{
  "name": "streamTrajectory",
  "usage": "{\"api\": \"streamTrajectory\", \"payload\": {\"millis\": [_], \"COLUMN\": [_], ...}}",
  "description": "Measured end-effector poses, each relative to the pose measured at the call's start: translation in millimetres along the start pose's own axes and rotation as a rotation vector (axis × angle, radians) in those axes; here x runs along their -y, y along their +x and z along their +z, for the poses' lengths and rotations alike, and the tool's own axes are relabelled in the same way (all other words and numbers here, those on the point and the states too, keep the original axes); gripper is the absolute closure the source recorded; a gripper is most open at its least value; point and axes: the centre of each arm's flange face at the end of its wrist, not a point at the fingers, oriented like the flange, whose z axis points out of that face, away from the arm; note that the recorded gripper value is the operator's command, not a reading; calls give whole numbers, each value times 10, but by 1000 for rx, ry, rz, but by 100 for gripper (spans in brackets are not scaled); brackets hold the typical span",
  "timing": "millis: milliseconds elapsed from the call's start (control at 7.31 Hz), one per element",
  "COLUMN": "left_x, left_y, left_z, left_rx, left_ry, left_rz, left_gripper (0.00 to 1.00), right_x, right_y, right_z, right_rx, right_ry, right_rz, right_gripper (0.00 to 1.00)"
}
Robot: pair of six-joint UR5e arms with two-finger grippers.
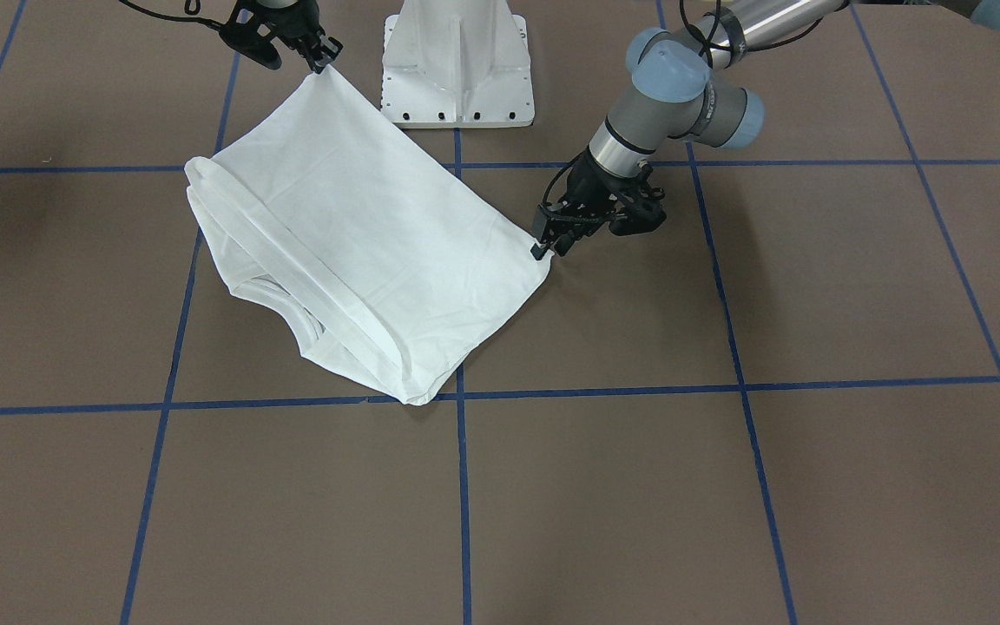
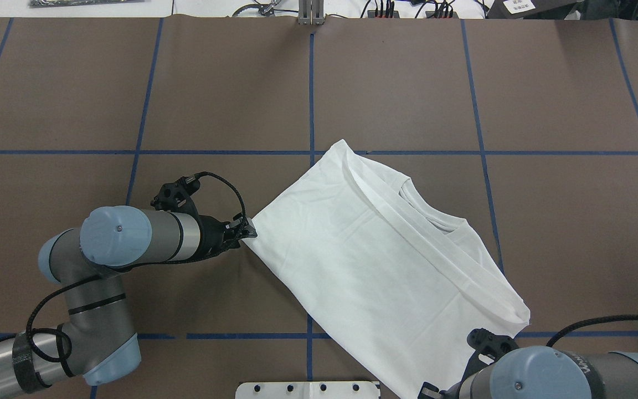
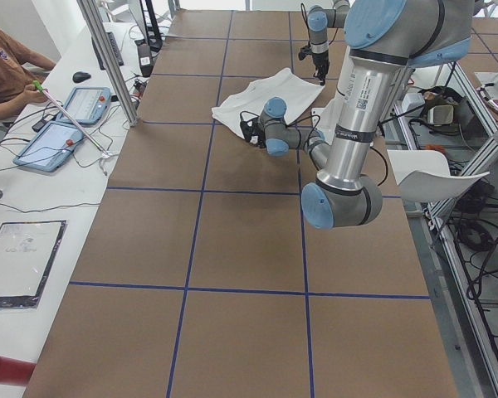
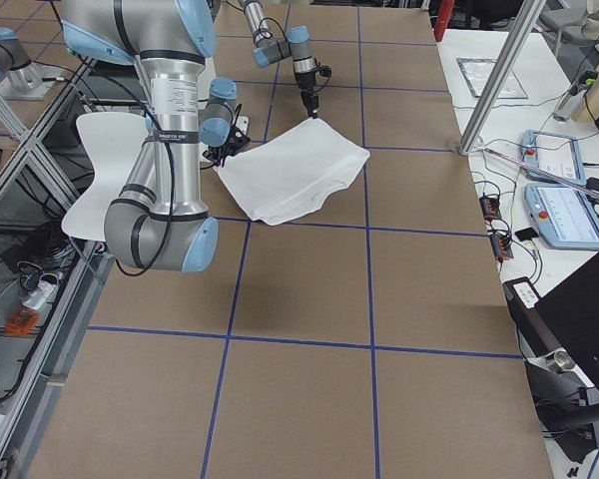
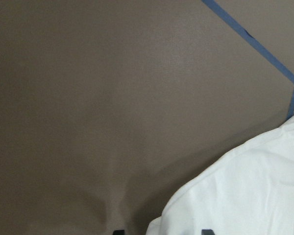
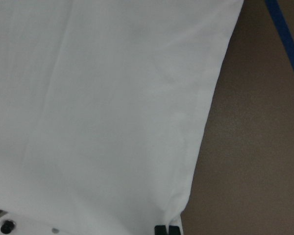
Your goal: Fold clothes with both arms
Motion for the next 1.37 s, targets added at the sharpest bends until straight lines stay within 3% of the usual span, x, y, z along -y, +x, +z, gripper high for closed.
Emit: {"api": "streamTrajectory", "payload": {"millis": [547, 684, 821, 1368], "left_x": [13, 16, 17, 19], "left_y": [-52, -60, -62, -53], "left_z": [29, 39, 45, 42], "left_rx": [11, 13, 14, 13], "left_ry": [2, 3, 3, 2], "left_rz": [-1, -2, -2, 0], "left_gripper": [61, 74, 100, 100], "right_x": [-6, -6, -7, -13], "right_y": [2, 2, 2, 4], "right_z": [-25, -27, -28, -26], "right_rx": [3, 4, 4, 4], "right_ry": [-2, -2, -2, -3], "right_rz": [-1, -1, -1, 11], "right_gripper": [100, 100, 100, 100]}}
